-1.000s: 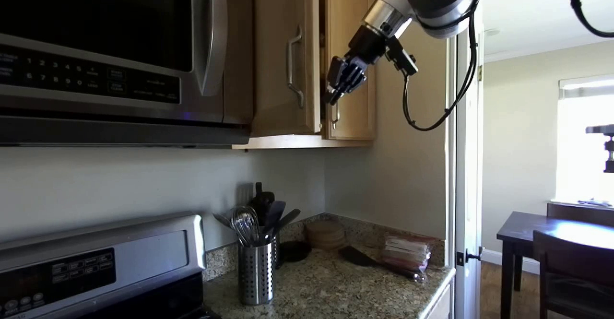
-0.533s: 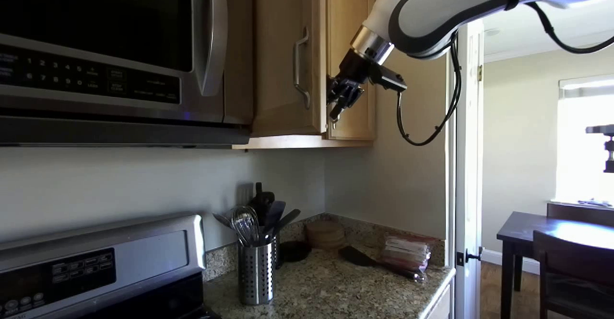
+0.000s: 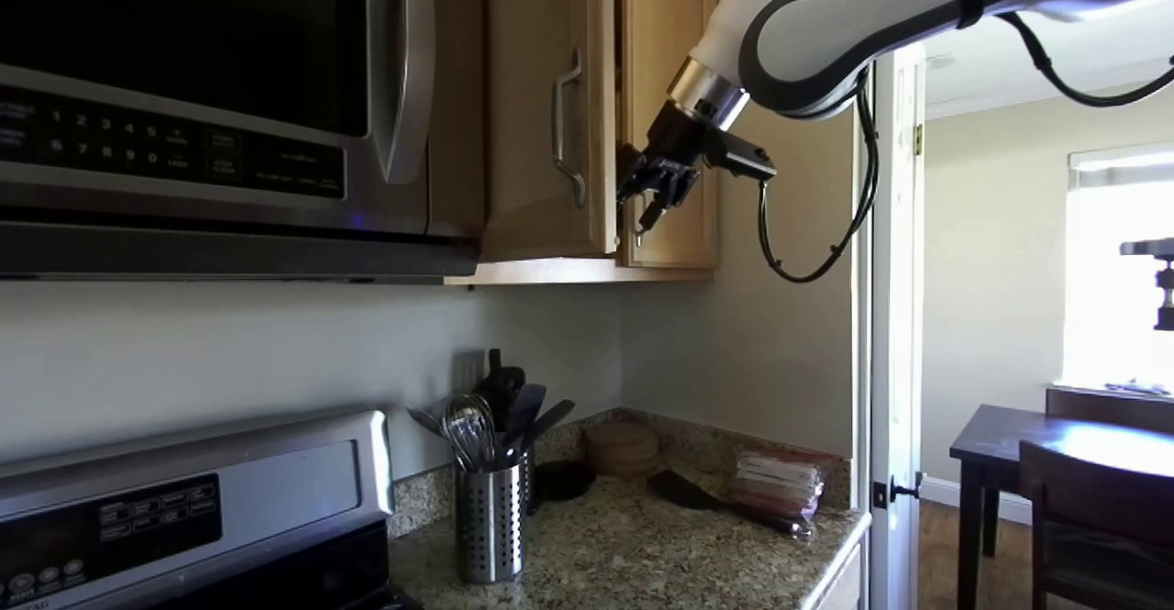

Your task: Open the cupboard, take an object out of it and place it on the counter

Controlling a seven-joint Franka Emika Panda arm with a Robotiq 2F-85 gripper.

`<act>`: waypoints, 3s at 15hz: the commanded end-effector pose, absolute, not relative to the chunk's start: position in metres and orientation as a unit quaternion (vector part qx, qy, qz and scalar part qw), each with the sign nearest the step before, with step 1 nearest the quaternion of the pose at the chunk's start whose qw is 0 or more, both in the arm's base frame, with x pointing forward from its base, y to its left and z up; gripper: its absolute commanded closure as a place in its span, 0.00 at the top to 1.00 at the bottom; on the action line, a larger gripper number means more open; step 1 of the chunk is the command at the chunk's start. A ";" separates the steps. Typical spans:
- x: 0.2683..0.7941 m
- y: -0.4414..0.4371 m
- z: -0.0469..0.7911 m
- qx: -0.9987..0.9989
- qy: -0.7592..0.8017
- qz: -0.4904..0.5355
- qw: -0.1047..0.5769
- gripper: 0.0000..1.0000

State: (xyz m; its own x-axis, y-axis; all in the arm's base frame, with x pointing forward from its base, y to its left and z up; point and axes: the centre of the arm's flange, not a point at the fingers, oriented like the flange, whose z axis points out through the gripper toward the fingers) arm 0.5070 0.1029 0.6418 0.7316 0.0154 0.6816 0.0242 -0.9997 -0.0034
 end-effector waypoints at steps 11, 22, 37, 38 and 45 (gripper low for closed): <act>0.606 0.098 0.665 -0.905 -0.074 -0.417 0.031 1.00; 0.682 0.096 0.640 -0.901 -0.120 -0.414 0.055 1.00; 0.722 0.095 0.626 -0.895 -0.128 -0.425 0.039 1.00; 0.725 0.094 0.623 -0.896 -0.130 -0.424 0.037 1.00; 0.742 0.090 0.610 -0.894 -0.138 -0.426 0.026 1.00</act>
State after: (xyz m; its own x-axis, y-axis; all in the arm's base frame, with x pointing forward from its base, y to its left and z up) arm 0.7297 0.0951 0.6064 0.6103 0.1975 0.7671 0.2638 -0.9638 0.0383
